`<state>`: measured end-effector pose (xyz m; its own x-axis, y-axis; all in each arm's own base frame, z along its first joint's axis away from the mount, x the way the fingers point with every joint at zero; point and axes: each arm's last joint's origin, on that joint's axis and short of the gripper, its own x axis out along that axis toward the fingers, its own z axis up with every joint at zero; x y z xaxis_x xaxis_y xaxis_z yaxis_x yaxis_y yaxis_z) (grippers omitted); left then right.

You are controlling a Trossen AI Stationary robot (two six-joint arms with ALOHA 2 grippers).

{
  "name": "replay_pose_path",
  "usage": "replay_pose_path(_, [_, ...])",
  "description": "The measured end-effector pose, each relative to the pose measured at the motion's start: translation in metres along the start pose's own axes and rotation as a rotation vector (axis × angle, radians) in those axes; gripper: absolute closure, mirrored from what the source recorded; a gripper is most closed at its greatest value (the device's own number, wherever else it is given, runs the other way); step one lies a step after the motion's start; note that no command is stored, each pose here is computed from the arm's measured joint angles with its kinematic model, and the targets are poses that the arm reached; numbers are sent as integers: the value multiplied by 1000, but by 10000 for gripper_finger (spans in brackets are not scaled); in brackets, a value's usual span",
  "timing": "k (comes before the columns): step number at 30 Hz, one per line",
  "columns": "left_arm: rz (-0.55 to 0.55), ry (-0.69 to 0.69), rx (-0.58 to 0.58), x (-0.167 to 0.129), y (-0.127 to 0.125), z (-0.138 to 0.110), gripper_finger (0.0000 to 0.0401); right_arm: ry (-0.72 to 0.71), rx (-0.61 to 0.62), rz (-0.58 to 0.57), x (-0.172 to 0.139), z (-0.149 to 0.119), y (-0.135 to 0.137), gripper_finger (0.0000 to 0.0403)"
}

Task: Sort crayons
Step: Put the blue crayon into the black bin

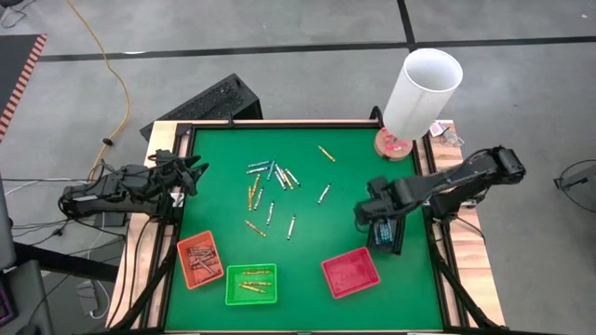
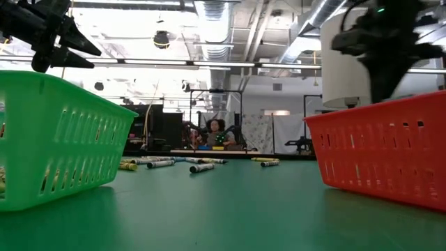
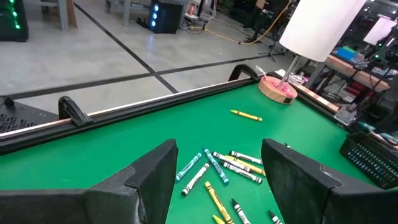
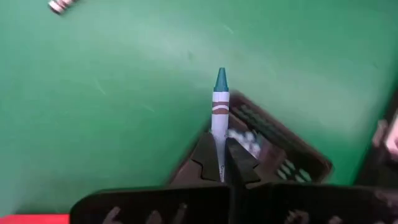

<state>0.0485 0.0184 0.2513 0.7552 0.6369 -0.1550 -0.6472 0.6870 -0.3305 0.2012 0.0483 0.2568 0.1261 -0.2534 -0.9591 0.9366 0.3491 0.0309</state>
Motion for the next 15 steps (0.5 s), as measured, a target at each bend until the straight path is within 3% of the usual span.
replay_pose_path(9, [1, 0, 0, 0, 0, 0, 178, 4, 103, -40, 3, -45, -3, 403])
replay_pose_path(15, [9, -5, 0, 0, 0, 0, 178, -1, 120, -65, 11, -58, -3, 403])
